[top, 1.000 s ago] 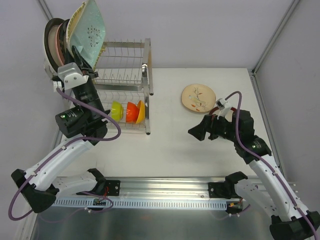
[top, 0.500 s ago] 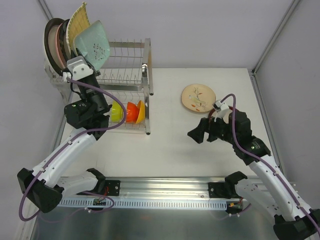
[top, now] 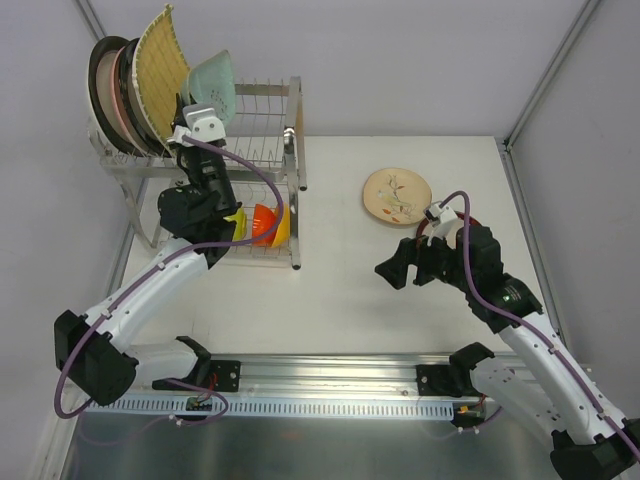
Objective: Load the plates into the dish rack
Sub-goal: Insert the plate into the dish rack
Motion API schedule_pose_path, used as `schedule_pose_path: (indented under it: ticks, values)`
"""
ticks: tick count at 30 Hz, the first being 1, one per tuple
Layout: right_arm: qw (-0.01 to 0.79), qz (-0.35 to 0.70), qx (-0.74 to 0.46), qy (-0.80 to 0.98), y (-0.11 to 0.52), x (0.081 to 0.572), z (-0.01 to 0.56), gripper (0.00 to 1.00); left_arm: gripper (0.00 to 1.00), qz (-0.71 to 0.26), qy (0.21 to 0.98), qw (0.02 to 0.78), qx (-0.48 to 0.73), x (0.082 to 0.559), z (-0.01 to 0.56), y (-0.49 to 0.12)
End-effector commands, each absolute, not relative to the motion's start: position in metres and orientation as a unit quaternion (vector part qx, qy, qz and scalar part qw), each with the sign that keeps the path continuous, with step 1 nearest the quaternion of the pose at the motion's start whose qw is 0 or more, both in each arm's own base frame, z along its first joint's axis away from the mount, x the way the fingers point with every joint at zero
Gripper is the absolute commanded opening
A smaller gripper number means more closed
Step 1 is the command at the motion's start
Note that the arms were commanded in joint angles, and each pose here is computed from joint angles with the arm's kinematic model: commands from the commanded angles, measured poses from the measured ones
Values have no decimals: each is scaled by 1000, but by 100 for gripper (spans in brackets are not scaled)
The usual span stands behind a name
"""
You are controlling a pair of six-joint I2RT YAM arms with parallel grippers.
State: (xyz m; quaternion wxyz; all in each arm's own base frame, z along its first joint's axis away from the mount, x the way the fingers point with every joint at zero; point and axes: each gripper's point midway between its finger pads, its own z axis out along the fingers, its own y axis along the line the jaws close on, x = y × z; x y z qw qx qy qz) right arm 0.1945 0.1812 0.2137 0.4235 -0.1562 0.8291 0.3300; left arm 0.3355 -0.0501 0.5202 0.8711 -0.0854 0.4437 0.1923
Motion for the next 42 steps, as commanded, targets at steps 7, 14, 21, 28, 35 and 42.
schedule_pose_path:
  ticks: [7, 14, 21, 28, 35, 42]
  values:
    - [440, 325, -167, 820, 181, 196, 221, 100, 0, 193, 313, 923, -117, 296, 594, -36]
    - [441, 322, -165, 821, 180, 197, 221, 100, 0, 201, 297, 924, -132, 294, 600, -29]
    - [440, 322, -165, 822, 180, 197, 218, 100, 0, 201, 301, 921, -140, 298, 599, -21]
    - [441, 322, -165, 822, 180, 197, 218, 100, 0, 200, 312, 919, -131, 312, 593, -21]
    - [443, 321, -164, 821, 179, 197, 218, 100, 0, 181, 313, 924, -124, 320, 591, -28]
    - [440, 322, -164, 822, 180, 197, 215, 100, 0, 175, 303, 928, -126, 314, 598, -27]
